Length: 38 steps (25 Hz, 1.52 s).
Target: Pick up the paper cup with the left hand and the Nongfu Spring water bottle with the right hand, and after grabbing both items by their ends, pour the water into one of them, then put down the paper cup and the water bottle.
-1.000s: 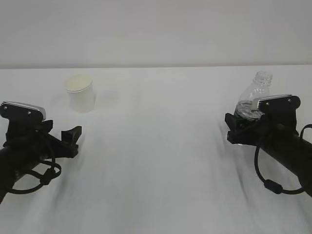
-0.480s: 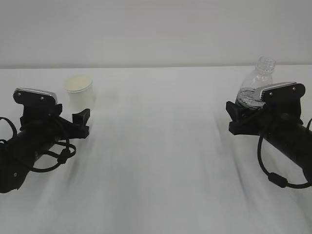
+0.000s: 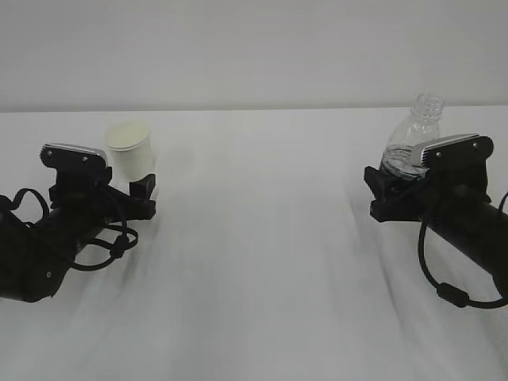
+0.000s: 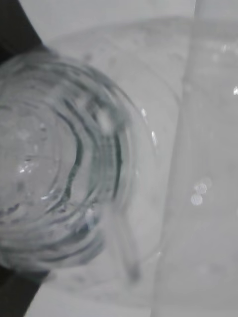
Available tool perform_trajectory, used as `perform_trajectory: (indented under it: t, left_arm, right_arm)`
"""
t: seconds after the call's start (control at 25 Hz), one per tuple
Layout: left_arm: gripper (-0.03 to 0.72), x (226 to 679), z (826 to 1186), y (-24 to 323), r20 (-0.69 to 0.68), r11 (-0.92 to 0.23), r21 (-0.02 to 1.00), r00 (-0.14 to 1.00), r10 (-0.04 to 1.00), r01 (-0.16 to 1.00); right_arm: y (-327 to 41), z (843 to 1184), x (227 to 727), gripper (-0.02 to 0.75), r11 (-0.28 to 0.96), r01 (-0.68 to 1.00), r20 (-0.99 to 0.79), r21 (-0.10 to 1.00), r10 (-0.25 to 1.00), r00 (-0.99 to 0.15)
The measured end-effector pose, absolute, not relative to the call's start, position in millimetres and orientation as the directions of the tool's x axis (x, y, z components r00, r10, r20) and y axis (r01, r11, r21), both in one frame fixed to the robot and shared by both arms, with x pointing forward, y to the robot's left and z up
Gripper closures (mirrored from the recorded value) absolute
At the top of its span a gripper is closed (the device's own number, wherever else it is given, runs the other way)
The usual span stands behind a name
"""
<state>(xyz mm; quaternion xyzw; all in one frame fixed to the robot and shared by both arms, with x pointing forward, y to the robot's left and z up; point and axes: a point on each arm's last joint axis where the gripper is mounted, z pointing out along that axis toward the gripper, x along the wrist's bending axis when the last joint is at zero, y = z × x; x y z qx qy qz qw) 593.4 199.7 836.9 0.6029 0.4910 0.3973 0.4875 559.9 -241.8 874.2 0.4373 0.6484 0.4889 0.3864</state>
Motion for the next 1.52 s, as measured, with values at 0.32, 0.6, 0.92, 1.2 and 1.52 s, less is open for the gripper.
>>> perform_trajectory:
  t: [0.32, 0.6, 0.92, 1.2, 1.52]
  left_arm:
    - [0.102, 610, 841, 208, -0.004, -0.024, 0.986, 0.17, 0.985, 0.166]
    - [0.102, 626, 849, 206, -0.011, -0.015, 0.988, 0.165, 0.986, 0.153]
    - [0.102, 632, 834, 204, -0.01, -0.02, 0.984, 0.165, 0.986, 0.179]
    - [0.102, 639, 826, 202, -0.01, -0.021, 0.983, 0.165, 0.986, 0.184]
    - [0.102, 656, 829, 206, -0.015, -0.01, 0.985, 0.147, 0.989, 0.171]
  right_arm:
    - [-241, 874, 560, 0.237, 0.143, 0.188, -0.075, 0.972, 0.942, -0.326]
    - [-241, 874, 560, 0.237, 0.146, 0.189, -0.077, 0.971, 0.941, -0.328]
    - [-241, 874, 559, 0.237, 0.147, 0.19, -0.078, 0.971, 0.941, -0.331]
    - [-241, 874, 559, 0.237, 0.147, 0.19, -0.078, 0.971, 0.941, -0.331]
    - [-240, 874, 559, 0.237, 0.152, 0.188, -0.08, 0.97, 0.937, -0.341]
